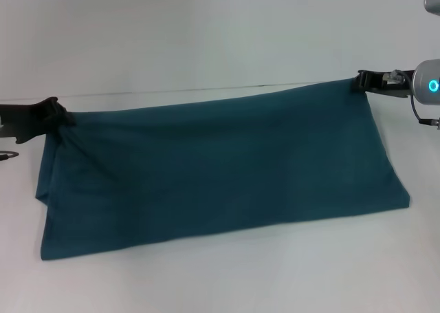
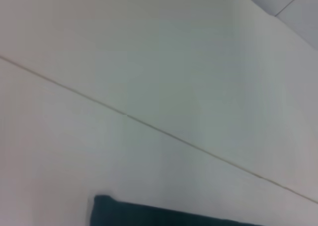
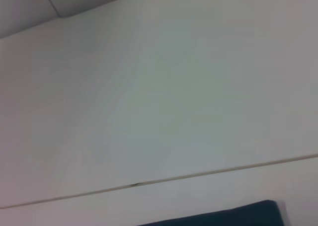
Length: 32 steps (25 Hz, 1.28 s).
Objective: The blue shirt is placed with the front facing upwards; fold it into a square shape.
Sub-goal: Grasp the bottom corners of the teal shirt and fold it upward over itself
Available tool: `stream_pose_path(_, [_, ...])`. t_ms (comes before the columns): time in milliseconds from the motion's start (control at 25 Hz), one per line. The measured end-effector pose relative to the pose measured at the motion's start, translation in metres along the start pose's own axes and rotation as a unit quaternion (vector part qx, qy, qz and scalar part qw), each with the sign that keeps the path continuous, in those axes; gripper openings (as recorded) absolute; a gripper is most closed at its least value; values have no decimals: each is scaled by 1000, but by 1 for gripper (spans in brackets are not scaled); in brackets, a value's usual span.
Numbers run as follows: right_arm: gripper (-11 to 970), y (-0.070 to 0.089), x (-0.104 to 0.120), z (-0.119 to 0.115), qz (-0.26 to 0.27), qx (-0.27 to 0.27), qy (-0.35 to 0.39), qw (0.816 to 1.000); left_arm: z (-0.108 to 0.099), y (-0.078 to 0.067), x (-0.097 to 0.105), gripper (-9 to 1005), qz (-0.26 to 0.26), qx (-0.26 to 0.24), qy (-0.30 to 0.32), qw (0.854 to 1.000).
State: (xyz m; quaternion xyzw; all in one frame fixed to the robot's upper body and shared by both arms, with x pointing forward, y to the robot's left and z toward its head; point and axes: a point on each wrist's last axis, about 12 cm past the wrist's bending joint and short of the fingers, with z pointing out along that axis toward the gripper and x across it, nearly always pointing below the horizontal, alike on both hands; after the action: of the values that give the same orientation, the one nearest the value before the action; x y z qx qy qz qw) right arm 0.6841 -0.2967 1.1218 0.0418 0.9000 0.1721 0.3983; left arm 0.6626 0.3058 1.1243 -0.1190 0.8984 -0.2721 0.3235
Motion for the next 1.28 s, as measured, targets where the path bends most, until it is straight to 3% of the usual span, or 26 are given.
stream_pose_path(680, [121, 12, -2, 6, -29, 2, -1, 1000, 1, -3, -3, 54, 11, -3, -8, 1000])
stream_pose_path(1160, [161, -10, -14, -5, -4, 22, -13, 1000, -4, 6, -7, 222, 2, -11, -34, 999])
stream_pose_path(1240, [393, -10, -15, -6, -1, 22, -13, 1000, -5, 6, -8, 297, 1, -11, -36, 999])
stream_pose_path(1280, [433, -11, -16, -7, -1, 21, -12, 1000, -6, 7, -9, 335, 0, -12, -36, 999])
